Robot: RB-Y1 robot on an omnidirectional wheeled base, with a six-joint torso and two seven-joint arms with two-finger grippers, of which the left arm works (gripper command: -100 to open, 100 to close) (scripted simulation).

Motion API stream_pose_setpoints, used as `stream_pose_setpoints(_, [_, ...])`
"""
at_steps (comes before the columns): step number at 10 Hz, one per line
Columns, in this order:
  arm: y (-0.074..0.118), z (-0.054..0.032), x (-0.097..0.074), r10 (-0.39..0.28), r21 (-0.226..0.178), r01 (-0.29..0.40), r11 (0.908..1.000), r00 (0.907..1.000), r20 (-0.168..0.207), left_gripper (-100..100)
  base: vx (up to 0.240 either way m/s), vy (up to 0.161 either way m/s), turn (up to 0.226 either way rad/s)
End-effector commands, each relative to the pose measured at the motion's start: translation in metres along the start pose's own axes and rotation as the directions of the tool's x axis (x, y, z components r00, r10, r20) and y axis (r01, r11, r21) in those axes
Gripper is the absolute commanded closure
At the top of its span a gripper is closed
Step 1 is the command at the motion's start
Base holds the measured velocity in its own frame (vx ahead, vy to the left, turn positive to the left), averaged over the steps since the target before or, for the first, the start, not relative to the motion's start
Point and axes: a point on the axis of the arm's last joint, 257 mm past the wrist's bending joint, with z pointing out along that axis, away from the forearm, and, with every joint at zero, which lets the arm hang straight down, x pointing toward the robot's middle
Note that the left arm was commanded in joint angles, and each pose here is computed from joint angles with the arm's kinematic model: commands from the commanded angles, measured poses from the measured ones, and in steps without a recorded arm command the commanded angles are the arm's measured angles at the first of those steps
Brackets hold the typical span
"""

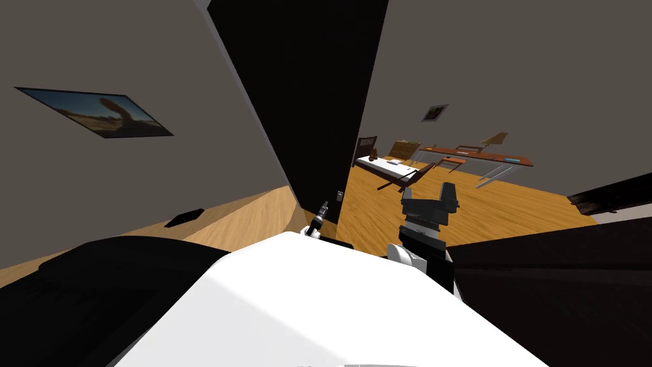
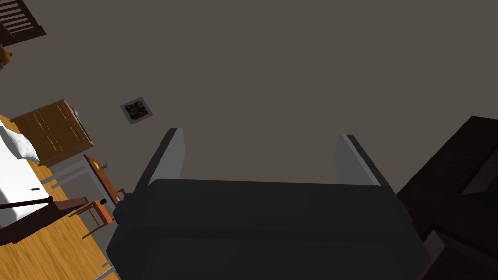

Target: Push the door open

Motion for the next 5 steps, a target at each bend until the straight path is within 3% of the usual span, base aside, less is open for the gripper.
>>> stream_pose_setpoints(1, [-0.0029, 0.0024, 0.0105, -0.017, 0.004, 0.017, 0.9998, 0.9998, -0.007, -100, -0.108, -0.16, 0.049])
stream_pose_setpoints(3, [-0.0032, 0.0026, 0.0109, -0.018, 0.005, 0.018, 0.9998, 0.9998, -0.007, -100, -0.074, -0.129, 0.018])
stream_pose_setpoints(5, [-0.0012, 0.0001, 0.0045, -0.003, 0.002, 0.003, 1.0, 1.0, -0.006, -100, 0.079, 0.089, -0.007])
